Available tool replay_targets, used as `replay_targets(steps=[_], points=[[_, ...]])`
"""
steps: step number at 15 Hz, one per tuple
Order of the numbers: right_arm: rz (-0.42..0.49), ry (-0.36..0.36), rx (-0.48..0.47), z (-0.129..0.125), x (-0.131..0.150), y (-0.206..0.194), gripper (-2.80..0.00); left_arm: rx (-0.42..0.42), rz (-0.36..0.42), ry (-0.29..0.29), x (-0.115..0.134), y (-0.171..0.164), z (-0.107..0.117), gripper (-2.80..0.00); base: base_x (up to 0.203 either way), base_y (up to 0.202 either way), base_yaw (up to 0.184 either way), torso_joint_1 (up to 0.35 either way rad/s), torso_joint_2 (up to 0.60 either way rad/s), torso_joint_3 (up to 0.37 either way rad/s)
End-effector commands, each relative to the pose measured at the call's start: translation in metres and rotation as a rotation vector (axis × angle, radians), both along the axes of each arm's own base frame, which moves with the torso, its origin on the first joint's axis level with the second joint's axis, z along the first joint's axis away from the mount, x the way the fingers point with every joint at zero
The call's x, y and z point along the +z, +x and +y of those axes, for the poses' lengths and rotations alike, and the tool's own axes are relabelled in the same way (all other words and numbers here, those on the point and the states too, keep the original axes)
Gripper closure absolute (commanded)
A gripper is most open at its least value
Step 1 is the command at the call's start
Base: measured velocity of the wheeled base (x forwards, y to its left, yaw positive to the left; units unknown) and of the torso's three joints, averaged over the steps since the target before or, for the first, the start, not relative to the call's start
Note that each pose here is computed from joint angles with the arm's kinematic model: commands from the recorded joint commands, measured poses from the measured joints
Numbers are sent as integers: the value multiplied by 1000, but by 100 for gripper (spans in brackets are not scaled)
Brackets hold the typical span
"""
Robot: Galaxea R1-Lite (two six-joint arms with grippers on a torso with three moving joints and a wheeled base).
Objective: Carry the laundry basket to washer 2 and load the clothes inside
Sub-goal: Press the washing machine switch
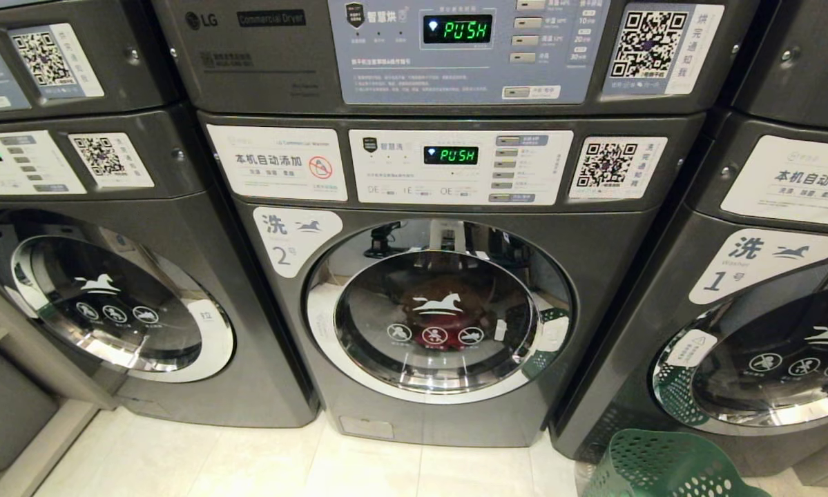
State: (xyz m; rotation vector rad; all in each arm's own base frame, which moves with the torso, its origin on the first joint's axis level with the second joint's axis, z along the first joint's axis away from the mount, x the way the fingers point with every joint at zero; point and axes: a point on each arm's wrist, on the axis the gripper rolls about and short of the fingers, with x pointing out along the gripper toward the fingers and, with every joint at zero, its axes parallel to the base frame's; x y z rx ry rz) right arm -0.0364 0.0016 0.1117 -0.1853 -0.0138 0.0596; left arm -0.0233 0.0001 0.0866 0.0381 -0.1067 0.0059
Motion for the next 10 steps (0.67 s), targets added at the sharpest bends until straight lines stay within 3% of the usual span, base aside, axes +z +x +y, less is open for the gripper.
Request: replay_targets(steps=[1, 5, 8, 10], points=[[28, -3, 36, 1, 47, 11, 0, -7, 39, 19, -11, 3, 0, 0, 0, 0, 0, 0, 0, 0], [210, 5, 138, 3, 95, 83, 0, -7, 39, 14, -11, 3, 0, 0, 0, 0, 0, 0, 0, 0], [322, 12, 243, 6, 98, 148, 0, -3, 36, -21, -11, 3, 0, 0, 0, 0, 0, 0, 0, 0], [343, -6, 329, 17, 93, 189, 0, 4, 31, -50, -10, 3, 0, 0, 0, 0, 0, 0, 0, 0]])
